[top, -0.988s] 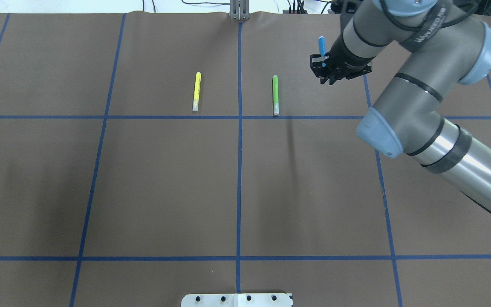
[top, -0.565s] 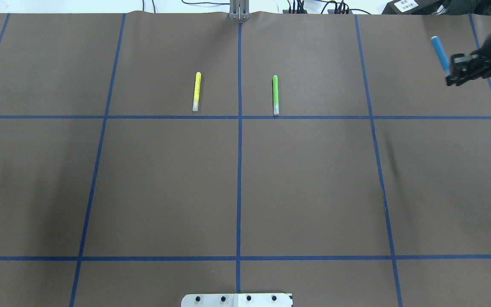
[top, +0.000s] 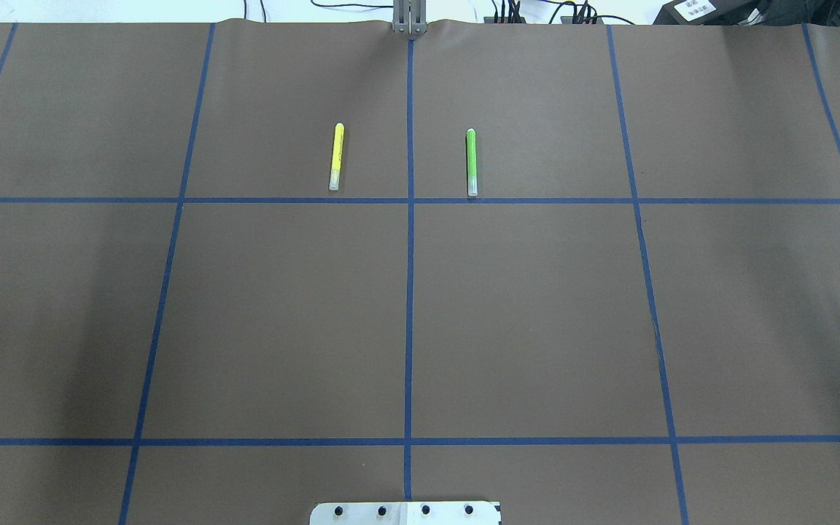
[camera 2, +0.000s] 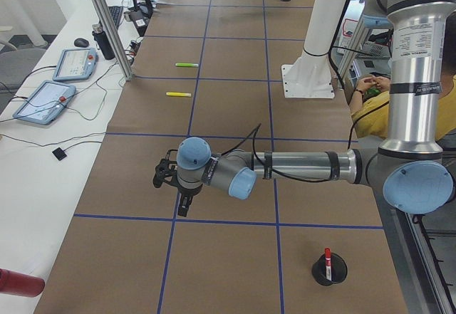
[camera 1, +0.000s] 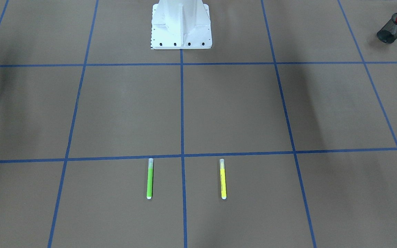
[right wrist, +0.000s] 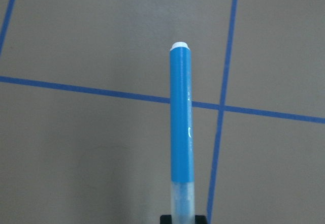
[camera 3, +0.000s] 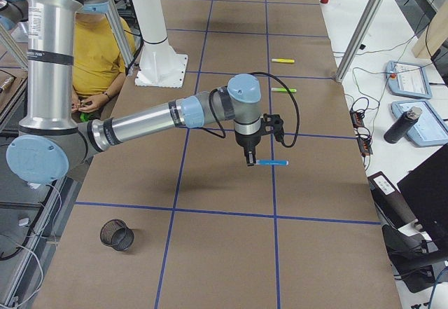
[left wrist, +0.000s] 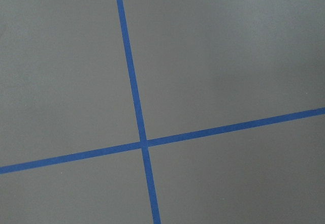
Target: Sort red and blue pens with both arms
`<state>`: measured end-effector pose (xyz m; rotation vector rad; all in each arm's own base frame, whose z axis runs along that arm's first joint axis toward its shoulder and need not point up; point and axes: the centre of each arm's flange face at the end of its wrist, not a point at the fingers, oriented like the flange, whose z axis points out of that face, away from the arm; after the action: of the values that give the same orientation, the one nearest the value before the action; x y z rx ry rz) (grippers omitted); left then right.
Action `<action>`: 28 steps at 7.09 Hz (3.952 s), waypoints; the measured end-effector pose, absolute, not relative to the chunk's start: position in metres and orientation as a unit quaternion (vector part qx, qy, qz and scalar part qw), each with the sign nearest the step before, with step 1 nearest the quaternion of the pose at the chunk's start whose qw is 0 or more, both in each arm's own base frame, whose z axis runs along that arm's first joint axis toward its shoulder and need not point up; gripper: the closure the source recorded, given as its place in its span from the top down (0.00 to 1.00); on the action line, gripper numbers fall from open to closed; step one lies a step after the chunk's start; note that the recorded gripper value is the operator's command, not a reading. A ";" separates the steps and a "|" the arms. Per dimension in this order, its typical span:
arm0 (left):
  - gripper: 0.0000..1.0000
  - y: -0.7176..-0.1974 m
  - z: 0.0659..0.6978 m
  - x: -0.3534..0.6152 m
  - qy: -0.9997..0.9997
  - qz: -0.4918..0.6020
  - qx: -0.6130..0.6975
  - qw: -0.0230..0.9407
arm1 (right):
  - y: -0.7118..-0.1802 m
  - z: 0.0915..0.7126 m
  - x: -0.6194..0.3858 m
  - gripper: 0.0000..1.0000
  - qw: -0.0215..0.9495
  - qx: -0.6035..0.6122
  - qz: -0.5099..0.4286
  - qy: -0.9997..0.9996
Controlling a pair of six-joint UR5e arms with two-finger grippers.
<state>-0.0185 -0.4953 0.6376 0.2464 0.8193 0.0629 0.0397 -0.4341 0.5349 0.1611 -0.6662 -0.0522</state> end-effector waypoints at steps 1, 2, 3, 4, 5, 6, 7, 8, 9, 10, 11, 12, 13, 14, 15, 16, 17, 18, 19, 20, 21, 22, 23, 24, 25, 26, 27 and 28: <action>1.00 -0.494 0.641 -0.019 0.397 0.030 0.117 0.910 | -0.405 0.563 0.066 0.00 0.945 0.069 -0.025 -0.319; 1.00 -0.493 0.641 -0.019 0.397 0.030 0.118 0.910 | -0.370 0.591 0.091 0.00 0.947 0.061 -0.026 -0.315; 1.00 -0.494 0.641 -0.019 0.397 0.030 0.118 0.910 | -0.331 0.615 0.111 0.00 0.948 0.049 -0.016 -0.315; 1.00 -0.494 0.639 -0.019 0.397 0.031 0.120 0.909 | -0.290 0.632 0.127 0.00 0.947 0.032 0.011 -0.319; 1.00 -0.495 0.638 -0.018 0.397 0.032 0.122 0.909 | -0.246 0.641 0.140 0.00 0.943 0.010 0.051 -0.328; 1.00 -0.495 0.637 -0.018 0.398 0.032 0.123 0.909 | -0.207 0.645 0.152 0.00 0.936 -0.012 0.088 -0.340; 1.00 -0.495 0.636 -0.018 0.398 0.033 0.123 0.908 | -0.169 0.650 0.164 0.00 0.925 -0.032 0.125 -0.357; 1.00 -0.495 0.636 -0.018 0.399 0.033 0.123 0.908 | -0.131 0.652 0.173 0.00 0.903 -0.059 0.178 -0.385; 1.00 -0.494 0.636 -0.018 0.400 0.033 0.122 0.908 | -0.098 0.647 0.175 0.00 0.873 -0.092 0.236 -0.417; 1.00 -0.494 0.636 -0.018 0.400 0.033 0.123 0.907 | -0.072 0.638 0.172 0.00 0.838 -0.126 0.286 -0.448; 1.00 -0.492 0.637 -0.018 0.401 0.035 0.126 0.907 | -0.056 0.632 0.165 0.00 0.800 -0.161 0.323 -0.479; 1.00 -0.490 0.638 -0.018 0.402 0.036 0.130 0.906 | -0.046 0.633 0.154 0.00 0.758 -0.195 0.351 -0.514; 1.00 -0.488 0.639 -0.018 0.402 0.038 0.132 0.905 | -0.038 0.641 0.144 0.00 0.718 -0.228 0.373 -0.541; 1.00 -0.487 0.640 -0.018 0.402 0.038 0.133 0.905 | -0.030 0.653 0.137 0.00 0.686 -0.252 0.392 -0.559; 1.00 -0.486 0.640 -0.018 0.402 0.039 0.134 0.905 | -0.022 0.664 0.132 0.00 0.656 -0.267 0.412 -0.573; 1.00 -0.486 0.640 -0.018 0.402 0.040 0.137 0.904 | -0.014 0.679 0.128 0.00 0.630 -0.276 0.430 -0.585; 1.00 -0.486 0.639 -0.018 0.402 0.041 0.140 0.904 | -0.008 0.697 0.127 0.00 0.609 -0.285 0.442 -0.593; 1.00 -0.486 0.639 -0.018 0.402 0.042 0.143 0.903 | -0.003 0.710 0.127 0.00 0.598 -0.291 0.447 -0.598; 1.00 -0.484 0.639 -0.018 0.403 0.043 0.145 0.903 | 0.005 0.718 0.126 0.00 0.594 -0.296 0.448 -0.599; 1.00 -0.481 0.641 -0.019 0.403 0.044 0.148 0.902 | 0.015 0.722 0.126 0.00 0.596 -0.299 0.447 -0.596; 1.00 -0.476 0.644 -0.019 0.403 0.046 0.153 0.901 | 0.028 0.725 0.130 0.00 0.611 -0.296 0.444 -0.585; 1.00 -0.471 0.646 -0.019 0.403 0.048 0.158 0.900 | 0.040 0.731 0.134 0.00 0.635 -0.288 0.441 -0.565; 1.00 -0.466 0.649 -0.020 0.404 0.050 0.160 0.899 | 0.046 0.736 0.137 0.00 0.652 -0.285 0.437 -0.549; 1.00 -0.460 0.653 -0.020 0.404 0.051 0.162 0.899 | 0.050 0.740 0.138 0.00 0.663 -0.287 0.432 -0.540; 1.00 -0.454 0.656 -0.021 0.405 0.053 0.166 0.898 | 0.052 0.744 0.137 0.00 0.670 -0.288 0.428 -0.534; 1.00 -0.450 0.657 -0.021 0.405 0.054 0.170 0.897 | 0.054 0.748 0.136 0.00 0.672 -0.289 0.426 -0.532; 1.00 -0.448 0.659 -0.022 0.405 0.054 0.172 0.897 | 0.054 0.750 0.136 0.00 0.675 -0.288 0.427 -0.529; 1.00 -0.447 0.659 -0.022 0.405 0.054 0.172 0.896 | 0.054 0.755 0.135 0.00 0.676 -0.288 0.429 -0.525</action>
<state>-0.0220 -0.4469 0.6590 0.3573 0.8381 0.1119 0.1351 0.0541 0.7545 -0.6467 -1.1803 0.9642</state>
